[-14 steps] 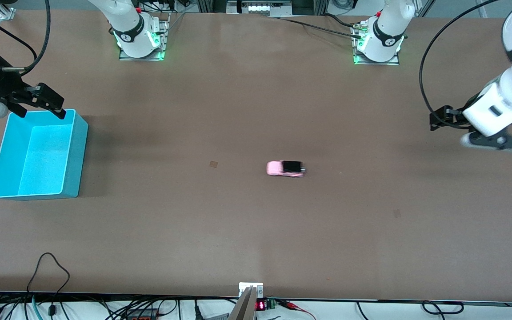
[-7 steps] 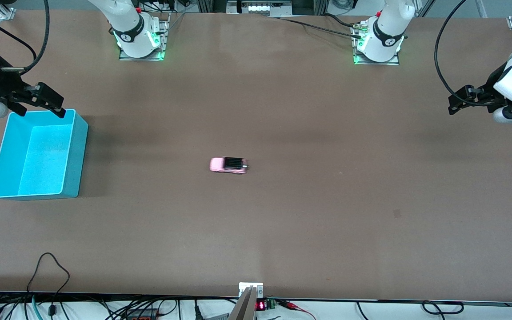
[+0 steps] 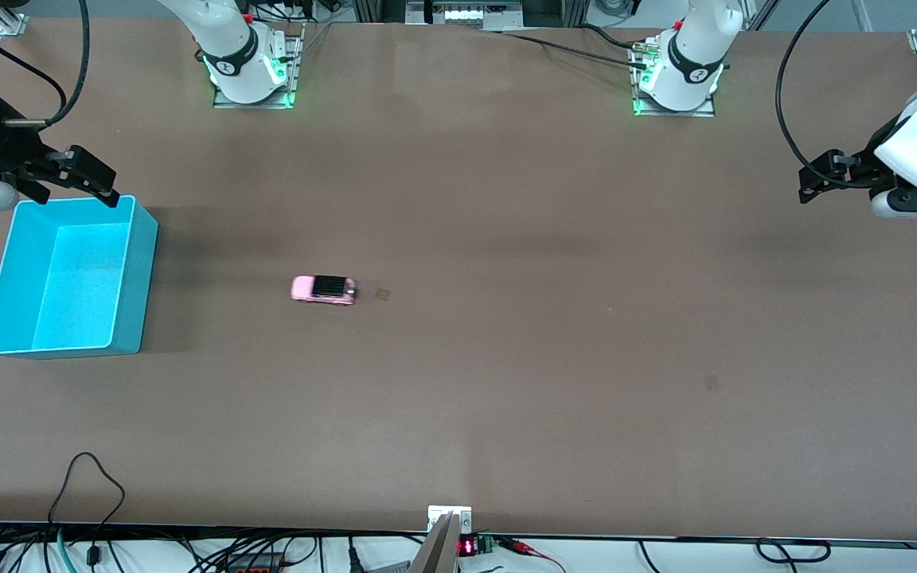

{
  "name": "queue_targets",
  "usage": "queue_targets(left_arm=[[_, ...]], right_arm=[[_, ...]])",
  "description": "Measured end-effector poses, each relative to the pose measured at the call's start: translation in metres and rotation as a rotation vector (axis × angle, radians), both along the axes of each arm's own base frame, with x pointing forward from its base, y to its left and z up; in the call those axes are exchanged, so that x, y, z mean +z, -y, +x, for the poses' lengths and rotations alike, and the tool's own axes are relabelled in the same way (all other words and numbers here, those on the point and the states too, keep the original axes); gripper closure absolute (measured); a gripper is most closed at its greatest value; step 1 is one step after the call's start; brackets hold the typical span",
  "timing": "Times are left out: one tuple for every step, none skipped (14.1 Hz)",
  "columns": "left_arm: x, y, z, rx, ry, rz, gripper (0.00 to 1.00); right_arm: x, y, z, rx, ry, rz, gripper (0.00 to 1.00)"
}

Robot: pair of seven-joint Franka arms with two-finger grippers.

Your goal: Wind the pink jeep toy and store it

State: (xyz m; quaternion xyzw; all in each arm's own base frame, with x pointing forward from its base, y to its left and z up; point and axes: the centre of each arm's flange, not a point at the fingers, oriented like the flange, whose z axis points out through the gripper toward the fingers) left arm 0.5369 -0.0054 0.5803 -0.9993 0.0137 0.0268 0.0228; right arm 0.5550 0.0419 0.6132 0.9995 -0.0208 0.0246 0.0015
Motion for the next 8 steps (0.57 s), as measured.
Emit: queue_targets(left_arm=[[0.000,0.000,0.000,-0.001,-0.001,0.000,0.00],[0.000,0.000,0.000,-0.001,-0.001,0.000,0.00],[0.000,0.000,0.000,-0.002,-0.001,0.000,0.00],[0.000,0.000,0.000,-0.002,-0.001,0.000,0.00],[0.000,0.000,0.000,-0.003,-0.001,0.000,0.00],[0.000,0.000,0.000,-0.003,-0.001,0.000,0.00],[0.000,0.000,0.000,-0.003,-0.001,0.000,0.00],[0.000,0.000,0.000,-0.003,-0.001,0.000,0.00]], right_arm=[[0.000,0.000,0.000,0.000,-0.001,0.000,0.00],[-0.001,0.001,0.000,-0.001,-0.003,0.000,0.00],[-0.001,0.002,0.000,-0.003,-0.007,-0.001,0.00],[-0.003,0.002,0.001,-0.004,-0.010,-0.001,0.00],[-0.004,0.002,0.001,-0.003,-0.015,-0.001,0.00],[-0.007,0.002,0.001,-0.001,-0.029,-0.002,0.00],[-0.011,0.002,0.000,0.008,-0.050,-0.004,0.00],[-0.015,0.002,0.000,0.031,-0.069,-0.006,0.00]])
